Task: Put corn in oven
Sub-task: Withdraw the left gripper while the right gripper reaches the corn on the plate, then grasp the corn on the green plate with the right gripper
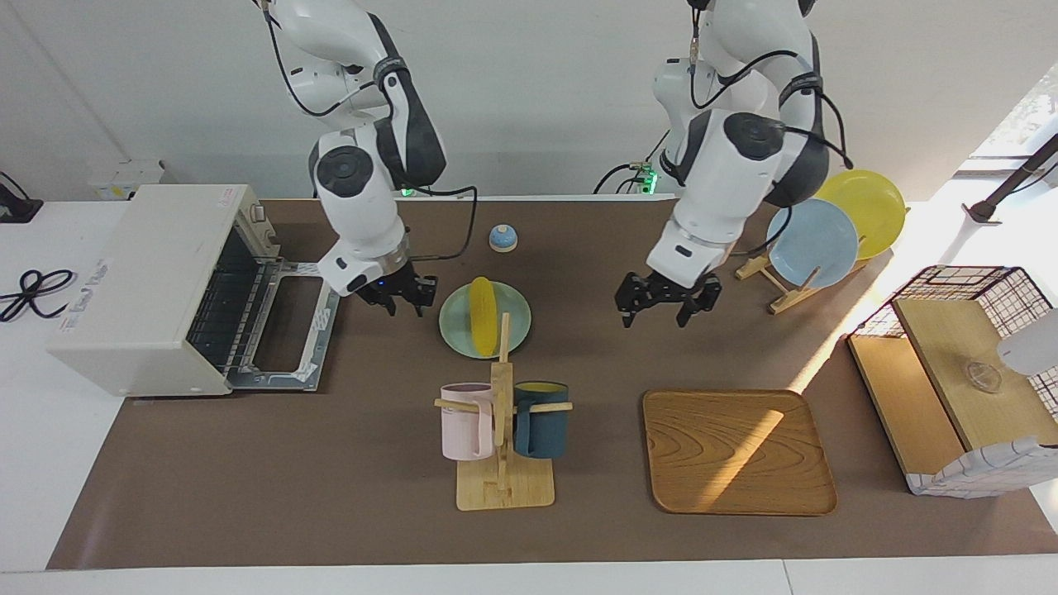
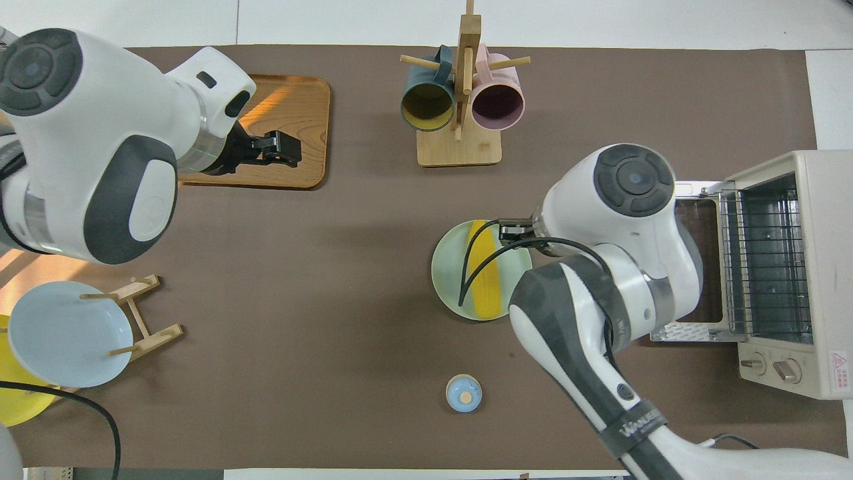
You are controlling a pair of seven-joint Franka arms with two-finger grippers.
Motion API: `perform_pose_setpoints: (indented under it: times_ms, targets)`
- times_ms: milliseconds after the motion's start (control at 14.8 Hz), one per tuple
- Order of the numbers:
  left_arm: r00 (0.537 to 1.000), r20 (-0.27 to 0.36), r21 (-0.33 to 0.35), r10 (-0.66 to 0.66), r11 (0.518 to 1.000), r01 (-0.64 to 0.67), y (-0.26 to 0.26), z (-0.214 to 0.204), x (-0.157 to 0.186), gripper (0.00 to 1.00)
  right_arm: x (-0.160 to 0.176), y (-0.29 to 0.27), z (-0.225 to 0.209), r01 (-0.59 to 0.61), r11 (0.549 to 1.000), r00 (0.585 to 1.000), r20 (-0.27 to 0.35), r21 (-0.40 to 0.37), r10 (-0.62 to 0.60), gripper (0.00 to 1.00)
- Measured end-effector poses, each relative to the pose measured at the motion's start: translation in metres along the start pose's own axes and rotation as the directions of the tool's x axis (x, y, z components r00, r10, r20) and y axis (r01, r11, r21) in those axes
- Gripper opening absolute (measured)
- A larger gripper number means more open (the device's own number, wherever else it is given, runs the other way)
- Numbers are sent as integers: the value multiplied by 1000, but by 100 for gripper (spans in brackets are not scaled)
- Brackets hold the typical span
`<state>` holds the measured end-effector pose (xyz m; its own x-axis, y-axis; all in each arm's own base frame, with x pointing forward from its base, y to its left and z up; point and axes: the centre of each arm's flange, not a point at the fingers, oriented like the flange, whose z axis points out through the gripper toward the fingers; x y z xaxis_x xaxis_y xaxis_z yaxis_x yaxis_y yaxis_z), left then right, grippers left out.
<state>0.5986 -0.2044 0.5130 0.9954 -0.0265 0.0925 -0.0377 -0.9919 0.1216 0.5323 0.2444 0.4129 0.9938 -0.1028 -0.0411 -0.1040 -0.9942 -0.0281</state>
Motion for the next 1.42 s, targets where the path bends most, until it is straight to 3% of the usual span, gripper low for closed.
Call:
perform_pose_setpoints:
  times_ms: [203, 338, 474, 677, 1286, 1421]
  targets:
    - [999, 23, 51, 30, 998, -31, -19, -28, -10, 100, -19, -55, 6, -25, 1000, 1000, -6, 2, 25, 58]
    - [998, 47, 79, 32, 996, -36, -27, -49, -22, 100, -37, -103, 48, -30, 1000, 1000, -7, 2, 30, 59]
    - [997, 69, 87, 29, 996, -34, -30, -56, -29, 100, -46, -125, 79, -12, 1000, 1000, -6, -1, 12, 47]
    - [996, 84, 91, 28, 995, -36, -32, -61, -36, 100, -52, -137, 100, 4, 1000, 1000, 4, -11, -4, 42]
    - [993, 89, 99, 75, 992, -84, -66, -89, -43, 100, -58, -131, 118, 6, 1000, 1000, -6, -6, -6, 39]
    - [991, 102, 100, 85, 990, -95, -76, -93, -47, 100, -59, -130, 119, 6, 1000, 1000, -5, -8, -6, 18]
